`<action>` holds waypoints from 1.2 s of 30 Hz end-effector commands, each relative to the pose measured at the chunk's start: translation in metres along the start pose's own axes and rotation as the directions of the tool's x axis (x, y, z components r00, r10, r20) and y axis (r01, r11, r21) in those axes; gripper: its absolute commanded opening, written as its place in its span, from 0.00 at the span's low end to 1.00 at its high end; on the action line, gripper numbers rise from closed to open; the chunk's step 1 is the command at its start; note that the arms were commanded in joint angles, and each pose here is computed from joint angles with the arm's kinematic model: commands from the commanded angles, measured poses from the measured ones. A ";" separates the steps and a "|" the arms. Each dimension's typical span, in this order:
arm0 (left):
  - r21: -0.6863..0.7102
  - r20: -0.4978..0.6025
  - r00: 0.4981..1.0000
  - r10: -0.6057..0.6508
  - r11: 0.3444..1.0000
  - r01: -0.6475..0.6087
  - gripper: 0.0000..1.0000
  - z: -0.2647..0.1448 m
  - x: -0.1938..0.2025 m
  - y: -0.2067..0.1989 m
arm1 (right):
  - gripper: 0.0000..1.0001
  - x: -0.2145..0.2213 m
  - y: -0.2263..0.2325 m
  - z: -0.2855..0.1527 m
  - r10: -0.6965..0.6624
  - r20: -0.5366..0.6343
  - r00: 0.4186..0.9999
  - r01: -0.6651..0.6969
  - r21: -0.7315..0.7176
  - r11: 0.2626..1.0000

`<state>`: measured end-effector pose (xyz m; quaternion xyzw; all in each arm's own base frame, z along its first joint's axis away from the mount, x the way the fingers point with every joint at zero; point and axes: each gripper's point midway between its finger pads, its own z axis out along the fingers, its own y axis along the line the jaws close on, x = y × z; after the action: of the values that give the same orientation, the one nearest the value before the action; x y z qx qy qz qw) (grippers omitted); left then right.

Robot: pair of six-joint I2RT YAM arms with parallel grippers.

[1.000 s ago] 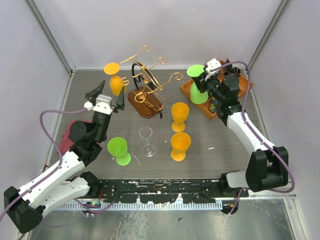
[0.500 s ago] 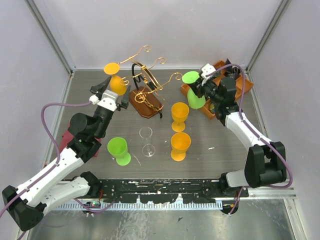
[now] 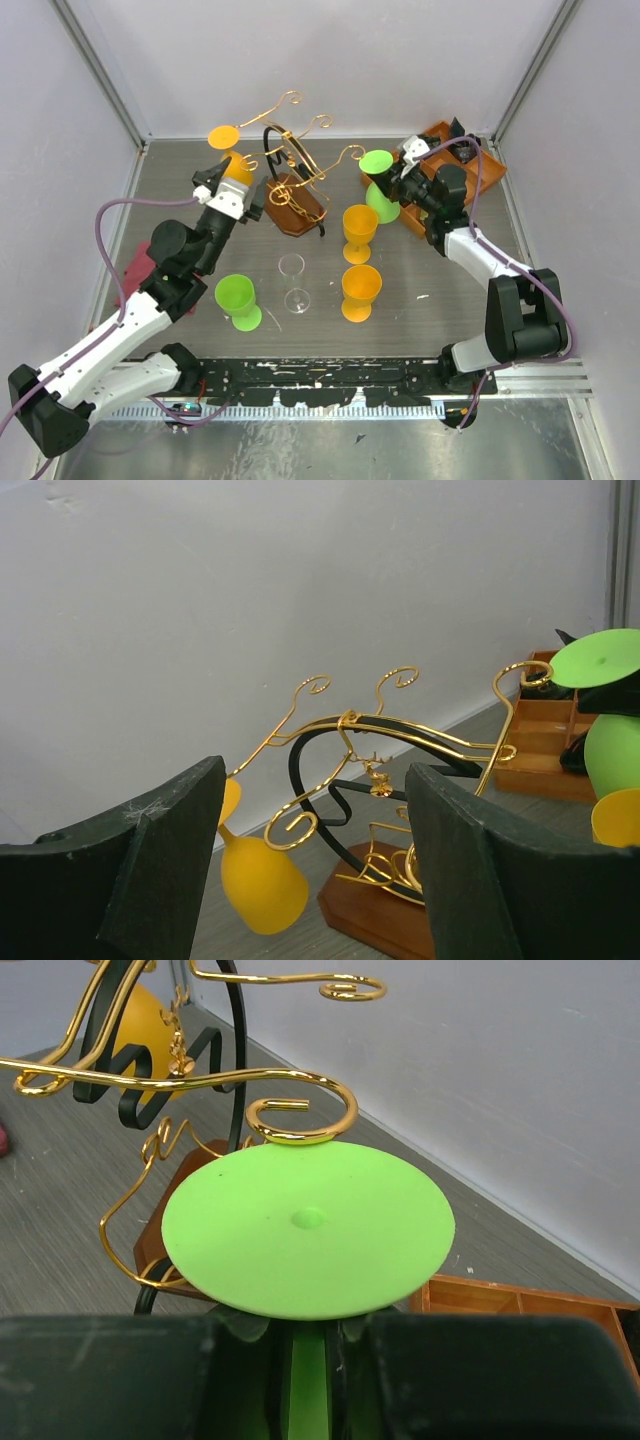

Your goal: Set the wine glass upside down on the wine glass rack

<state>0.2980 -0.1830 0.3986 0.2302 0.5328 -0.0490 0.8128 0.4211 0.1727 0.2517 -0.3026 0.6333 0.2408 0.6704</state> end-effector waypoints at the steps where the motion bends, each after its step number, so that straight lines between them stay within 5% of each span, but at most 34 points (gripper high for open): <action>1: -0.030 0.028 0.999 -0.027 0.999 0.028 0.79 0.004 -0.017 0.009 | 0.01 -0.044 0.000 0.003 -0.059 0.140 0.988 0.062 -0.013 0.998; 15: -0.051 0.013 1.000 -0.011 0.999 0.011 0.80 0.006 -0.012 0.011 | 0.01 -0.044 -0.011 -0.012 -0.162 0.039 0.986 0.159 0.067 0.985; 36: -0.061 0.002 1.000 0.000 0.998 0.000 0.81 0.009 -0.005 0.010 | 0.01 -0.073 -0.004 0.010 -0.089 0.197 0.976 0.089 0.009 0.996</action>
<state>0.3075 -0.1810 0.3876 0.2230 0.5508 -0.0309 0.8037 0.4229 0.1706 0.2815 -0.3007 0.6068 0.2272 0.6998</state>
